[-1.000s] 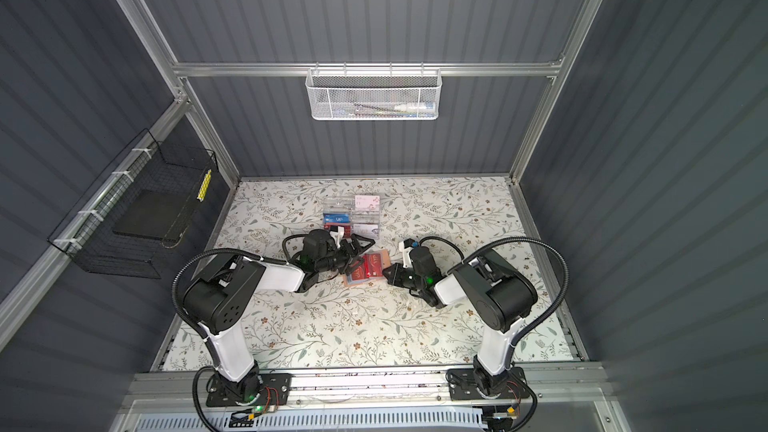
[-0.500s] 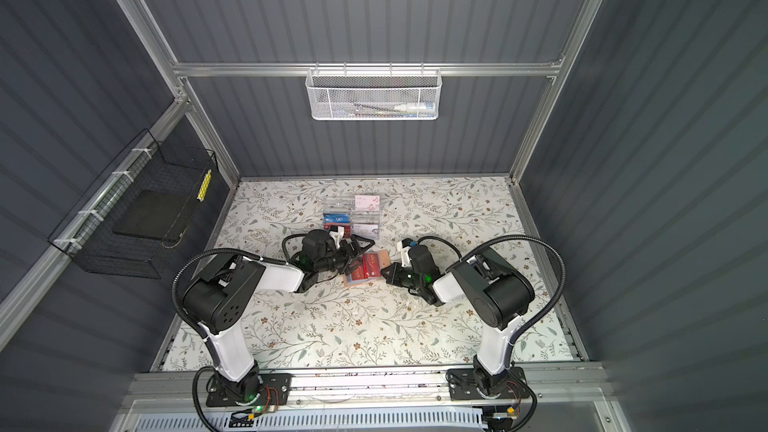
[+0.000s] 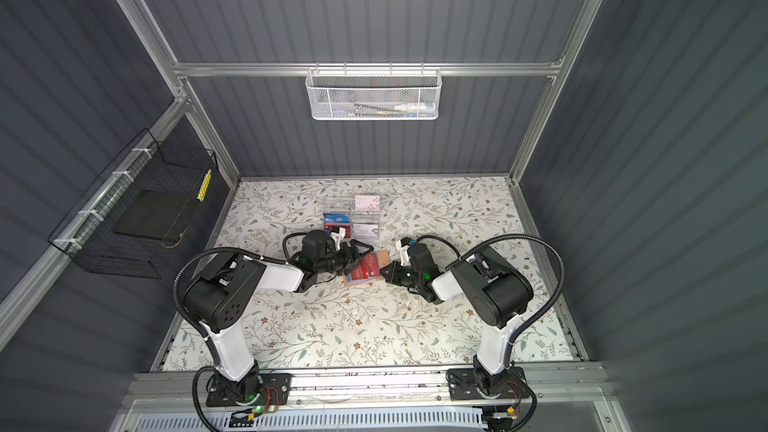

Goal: Take the credit cards out of the card holder

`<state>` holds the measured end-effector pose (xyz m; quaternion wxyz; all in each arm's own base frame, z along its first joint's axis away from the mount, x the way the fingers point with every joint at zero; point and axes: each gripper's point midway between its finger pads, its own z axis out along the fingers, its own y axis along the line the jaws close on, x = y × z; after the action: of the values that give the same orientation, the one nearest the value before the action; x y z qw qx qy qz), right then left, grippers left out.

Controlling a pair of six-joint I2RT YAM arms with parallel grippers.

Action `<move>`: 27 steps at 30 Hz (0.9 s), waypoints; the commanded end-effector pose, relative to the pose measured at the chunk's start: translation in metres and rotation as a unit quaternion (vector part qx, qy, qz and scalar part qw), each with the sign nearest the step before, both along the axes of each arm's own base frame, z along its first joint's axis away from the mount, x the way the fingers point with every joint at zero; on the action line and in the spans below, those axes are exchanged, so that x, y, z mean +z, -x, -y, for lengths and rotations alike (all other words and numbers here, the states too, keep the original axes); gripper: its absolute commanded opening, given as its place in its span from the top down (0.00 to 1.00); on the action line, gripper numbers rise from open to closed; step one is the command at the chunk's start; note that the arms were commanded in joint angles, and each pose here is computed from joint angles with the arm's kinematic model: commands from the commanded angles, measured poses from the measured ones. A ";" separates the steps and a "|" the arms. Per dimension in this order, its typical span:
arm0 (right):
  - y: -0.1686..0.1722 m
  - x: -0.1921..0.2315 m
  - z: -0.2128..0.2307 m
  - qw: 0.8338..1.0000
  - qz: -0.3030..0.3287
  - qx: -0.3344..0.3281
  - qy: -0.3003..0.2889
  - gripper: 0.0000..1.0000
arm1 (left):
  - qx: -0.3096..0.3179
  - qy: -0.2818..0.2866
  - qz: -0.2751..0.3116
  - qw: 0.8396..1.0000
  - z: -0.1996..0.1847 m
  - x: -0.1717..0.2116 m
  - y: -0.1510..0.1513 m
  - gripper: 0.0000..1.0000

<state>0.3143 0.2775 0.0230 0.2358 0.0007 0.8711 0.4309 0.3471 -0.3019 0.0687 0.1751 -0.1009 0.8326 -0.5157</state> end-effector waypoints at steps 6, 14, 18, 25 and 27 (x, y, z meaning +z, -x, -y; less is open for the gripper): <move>-0.001 -0.003 -0.005 1.000 -0.006 0.007 -0.004 0.98 | -0.008 -0.093 -0.088 0.992 -0.029 -0.070 0.037 0.36; -0.001 -0.005 -0.005 1.000 -0.010 0.007 -0.006 0.98 | -0.016 -0.084 -0.068 0.994 -0.026 -0.066 0.037 0.49; -0.001 -0.004 -0.005 1.000 -0.009 0.007 -0.006 0.98 | -0.020 -0.084 -0.064 0.994 -0.026 -0.065 0.038 0.60; -0.001 -0.004 -0.005 1.000 -0.009 0.007 -0.004 0.98 | -0.025 -0.086 -0.061 0.994 -0.027 -0.069 0.041 0.73; -0.001 -0.004 -0.005 1.000 -0.010 0.007 -0.005 0.98 | -0.026 -0.085 -0.061 0.994 -0.027 -0.070 0.042 0.80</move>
<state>0.3153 0.2789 0.0215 0.2337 0.0010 0.8701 0.4338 0.3291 -0.2920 0.0451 0.1744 -0.0716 0.8510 -0.4901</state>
